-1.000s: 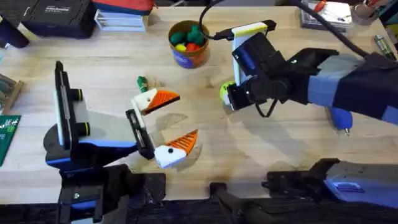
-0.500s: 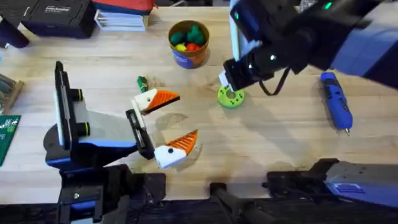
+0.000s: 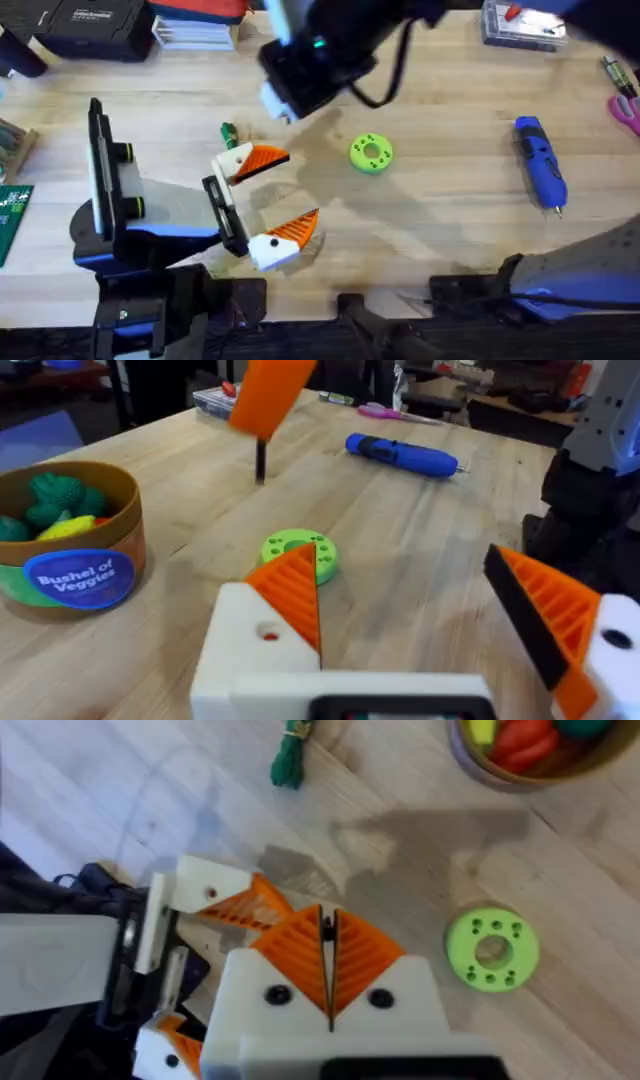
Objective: Pick up the gripper from the table and insert it into the empty holder that is missing its gripper. Then pick up a screw, insert it into the mounting hole, and use the screwdriver to tighten it. Finally, clean up the table by picking up the vegetable and placing it into the bucket.
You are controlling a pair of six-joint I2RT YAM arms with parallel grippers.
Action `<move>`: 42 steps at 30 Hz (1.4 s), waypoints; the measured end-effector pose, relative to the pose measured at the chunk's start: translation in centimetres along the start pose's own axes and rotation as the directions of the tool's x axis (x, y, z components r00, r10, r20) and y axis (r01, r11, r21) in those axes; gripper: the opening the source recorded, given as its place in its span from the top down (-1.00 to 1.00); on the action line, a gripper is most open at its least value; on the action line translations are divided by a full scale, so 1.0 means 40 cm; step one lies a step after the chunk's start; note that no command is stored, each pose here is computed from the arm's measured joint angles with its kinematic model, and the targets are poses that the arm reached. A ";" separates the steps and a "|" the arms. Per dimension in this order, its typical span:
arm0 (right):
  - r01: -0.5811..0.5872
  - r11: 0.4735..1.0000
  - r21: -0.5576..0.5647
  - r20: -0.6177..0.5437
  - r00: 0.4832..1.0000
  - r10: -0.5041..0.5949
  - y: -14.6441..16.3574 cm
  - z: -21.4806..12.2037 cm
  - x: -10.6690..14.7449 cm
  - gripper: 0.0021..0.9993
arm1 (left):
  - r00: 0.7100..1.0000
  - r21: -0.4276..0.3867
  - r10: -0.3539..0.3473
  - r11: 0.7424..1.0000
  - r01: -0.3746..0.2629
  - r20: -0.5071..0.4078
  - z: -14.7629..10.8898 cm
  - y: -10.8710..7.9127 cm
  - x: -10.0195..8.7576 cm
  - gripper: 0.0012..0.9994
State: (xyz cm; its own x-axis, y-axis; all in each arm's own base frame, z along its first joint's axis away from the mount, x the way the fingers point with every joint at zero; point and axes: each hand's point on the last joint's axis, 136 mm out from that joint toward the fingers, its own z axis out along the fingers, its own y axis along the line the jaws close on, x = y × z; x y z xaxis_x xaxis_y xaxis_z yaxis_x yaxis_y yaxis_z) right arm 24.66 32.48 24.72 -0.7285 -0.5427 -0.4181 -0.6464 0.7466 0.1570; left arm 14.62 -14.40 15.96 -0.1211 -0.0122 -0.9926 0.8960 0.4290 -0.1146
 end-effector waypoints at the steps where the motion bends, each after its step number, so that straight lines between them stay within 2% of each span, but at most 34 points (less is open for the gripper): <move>1: 0.017 1.000 -0.011 -0.005 1.000 -0.017 0.022 0.012 -0.004 0.99 | 1.000 0.000 0.000 1.000 0.000 0.000 0.000 0.000 0.000 -0.97; 8: 0.121 0.989 -0.086 0.025 0.993 -0.119 0.155 0.040 -0.008 0.99 | 1.000 0.000 0.000 1.000 0.000 0.000 0.000 0.000 0.000 -0.97; 13: 0.150 0.983 -0.109 0.066 0.987 -0.143 0.194 0.033 -0.023 0.99 | 1.000 0.000 0.000 1.000 0.000 0.000 0.000 0.000 0.000 -0.97; 25: 0.157 0.982 -0.104 0.020 0.988 -0.156 0.200 0.054 0.002 0.99 | 1.000 0.000 0.000 1.000 0.000 0.000 0.000 0.000 0.000 -0.97; 42: 0.155 0.982 -0.109 -0.006 0.988 -0.156 0.206 0.094 -0.001 0.99 | 1.000 0.011 -0.010 1.000 0.010 -0.001 0.000 -0.005 0.001 -0.97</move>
State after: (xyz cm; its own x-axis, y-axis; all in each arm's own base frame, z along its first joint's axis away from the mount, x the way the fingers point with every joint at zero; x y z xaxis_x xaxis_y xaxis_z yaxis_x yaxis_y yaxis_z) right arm 20.22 40.11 22.67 -0.6200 -0.6551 -0.4318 -0.7720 0.6076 0.1867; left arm 14.44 -14.48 15.94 -0.1306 -0.0157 -0.9913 0.8995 0.4187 -0.1251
